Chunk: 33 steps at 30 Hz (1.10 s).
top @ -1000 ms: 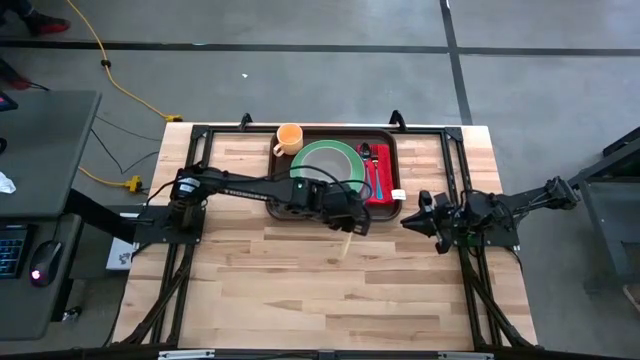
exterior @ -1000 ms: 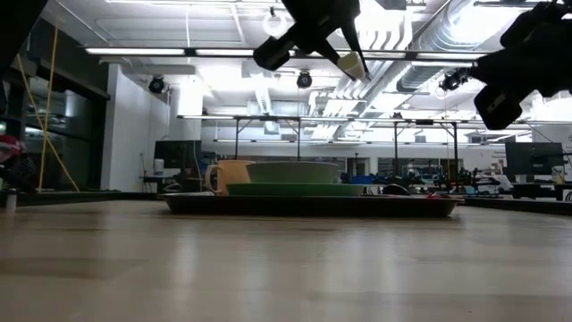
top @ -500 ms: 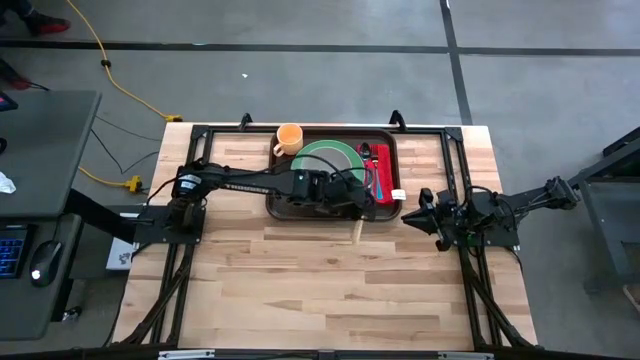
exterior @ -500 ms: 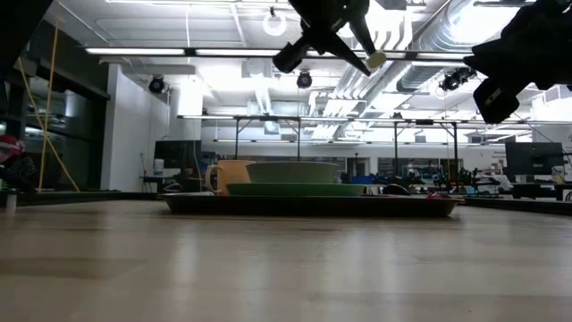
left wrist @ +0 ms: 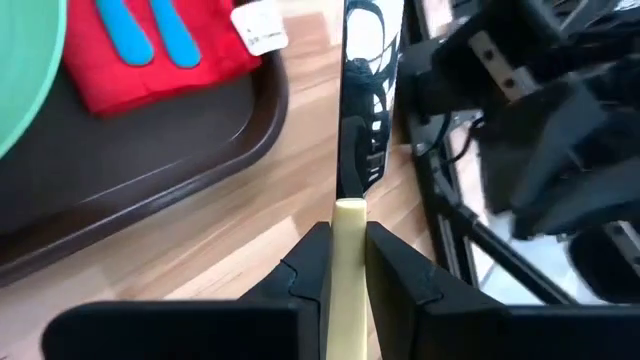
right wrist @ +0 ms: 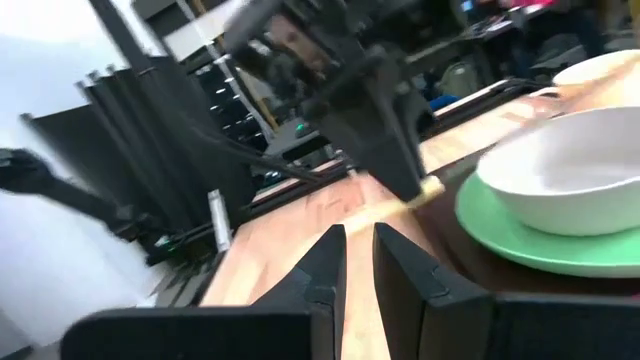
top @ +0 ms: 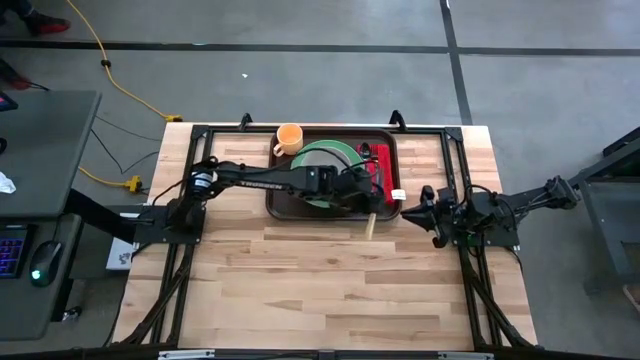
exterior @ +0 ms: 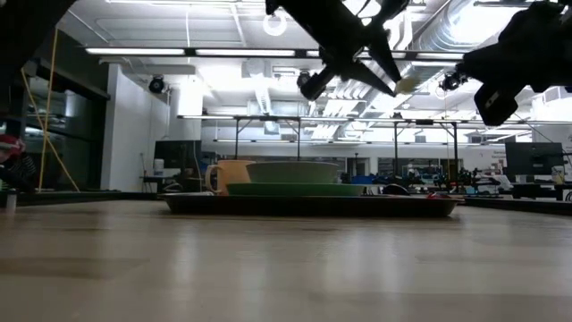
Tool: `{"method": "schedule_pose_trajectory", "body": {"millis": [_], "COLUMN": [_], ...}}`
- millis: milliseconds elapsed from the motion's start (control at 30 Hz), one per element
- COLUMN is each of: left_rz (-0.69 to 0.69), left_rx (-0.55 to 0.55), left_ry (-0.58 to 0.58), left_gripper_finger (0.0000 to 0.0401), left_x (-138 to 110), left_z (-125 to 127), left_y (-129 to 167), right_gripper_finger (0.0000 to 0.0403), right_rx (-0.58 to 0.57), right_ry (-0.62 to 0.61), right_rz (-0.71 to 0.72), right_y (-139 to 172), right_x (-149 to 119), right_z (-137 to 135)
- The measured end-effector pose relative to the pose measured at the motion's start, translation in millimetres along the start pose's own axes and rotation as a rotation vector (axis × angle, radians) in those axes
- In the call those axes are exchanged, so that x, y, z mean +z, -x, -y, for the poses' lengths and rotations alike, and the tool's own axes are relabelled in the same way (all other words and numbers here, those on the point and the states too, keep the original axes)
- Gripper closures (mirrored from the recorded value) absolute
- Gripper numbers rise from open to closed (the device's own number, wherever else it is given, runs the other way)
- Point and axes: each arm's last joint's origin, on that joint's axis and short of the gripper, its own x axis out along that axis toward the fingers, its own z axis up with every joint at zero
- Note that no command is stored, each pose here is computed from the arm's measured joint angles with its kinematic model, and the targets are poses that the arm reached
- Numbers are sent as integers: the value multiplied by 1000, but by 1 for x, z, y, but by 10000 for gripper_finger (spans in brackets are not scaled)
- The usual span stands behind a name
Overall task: Set up tray
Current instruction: Put the yellow knife on top of the red napkin to the right of the blue fork
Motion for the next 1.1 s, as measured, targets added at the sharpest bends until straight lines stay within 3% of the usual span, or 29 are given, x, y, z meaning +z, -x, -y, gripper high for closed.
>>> {"method": "schedule_pose_trajectory", "body": {"millis": [400,567,800,1100], "left_rz": [-4,0,15,24], "left_rx": [17,18,22,25], "left_ry": [-4,-5,-6,-6], "left_gripper_finger": [316,316,316,316], "left_x": [-1,-1,-1,-1], "left_z": [-2,-3,-2,-2], "left_y": [-3,-3,-3,-3], "right_gripper_finger": [371,371,367,297], "right_rx": [-245,-237,-220,-251], "right_ry": [15,-17,-195,-318], "right_rz": [79,82,93,135], "right_y": [-1,-1,-1,-1], "right_x": [0,0,0,0], "right_z": [8,7,7,8]}}
